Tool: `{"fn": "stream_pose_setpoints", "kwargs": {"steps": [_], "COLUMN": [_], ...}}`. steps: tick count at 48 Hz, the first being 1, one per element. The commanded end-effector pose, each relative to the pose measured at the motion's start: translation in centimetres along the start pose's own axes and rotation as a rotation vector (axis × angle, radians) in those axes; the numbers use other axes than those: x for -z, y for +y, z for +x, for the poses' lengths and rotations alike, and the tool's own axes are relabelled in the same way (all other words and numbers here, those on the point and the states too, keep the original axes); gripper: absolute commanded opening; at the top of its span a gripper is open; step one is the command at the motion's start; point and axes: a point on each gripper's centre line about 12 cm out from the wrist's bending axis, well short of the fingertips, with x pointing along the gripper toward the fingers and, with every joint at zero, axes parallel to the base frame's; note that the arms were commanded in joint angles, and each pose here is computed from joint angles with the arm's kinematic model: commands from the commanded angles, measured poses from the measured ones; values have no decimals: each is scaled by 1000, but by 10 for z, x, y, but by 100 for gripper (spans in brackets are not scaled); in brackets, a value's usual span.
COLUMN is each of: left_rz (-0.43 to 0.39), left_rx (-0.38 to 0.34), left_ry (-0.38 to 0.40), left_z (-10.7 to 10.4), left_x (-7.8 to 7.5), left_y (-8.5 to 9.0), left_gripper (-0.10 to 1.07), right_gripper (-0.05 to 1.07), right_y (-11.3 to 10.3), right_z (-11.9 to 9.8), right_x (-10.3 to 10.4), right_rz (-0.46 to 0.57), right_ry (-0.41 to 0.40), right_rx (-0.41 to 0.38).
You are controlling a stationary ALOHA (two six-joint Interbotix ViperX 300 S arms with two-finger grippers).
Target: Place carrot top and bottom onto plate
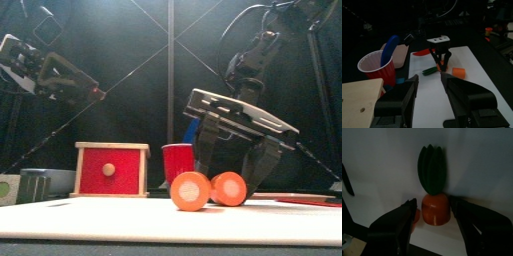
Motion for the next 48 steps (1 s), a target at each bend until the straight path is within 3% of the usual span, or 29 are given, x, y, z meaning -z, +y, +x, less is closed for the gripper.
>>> {"fn": "stream_pose_setpoints", "kwargs": {"steps": [1, 14, 22, 27, 41, 48], "left_rz": [-1, -1, 1, 1, -20, -22], "left_rx": [-4, -4, -2, -2, -17, -25], "left_ry": [-24, -23, -18, -18, -28, -40], "left_z": [2, 1, 1, 1, 2, 2], "left_x": [-6, -5, -4, -4, -7, -11], "left_y": [1, 1, 0, 0, 2, 4], "left_gripper": [80, 80, 80, 80, 80, 80], "right_gripper": [82, 65, 65, 65, 65, 65], "right_y": [11, 12, 18, 9, -67, -112], "right_z": [-10, -14, -43, -67, -120, -134], "right_x": [-1, -2, -8, -19, -56, -86], "right_rz": [0, -14, -72, -100, -51, -23], "right_ry": [-2, -8, -47, -90, -195, -311], "right_rx": [-34, -42, -103, -111, -77, -70]}}
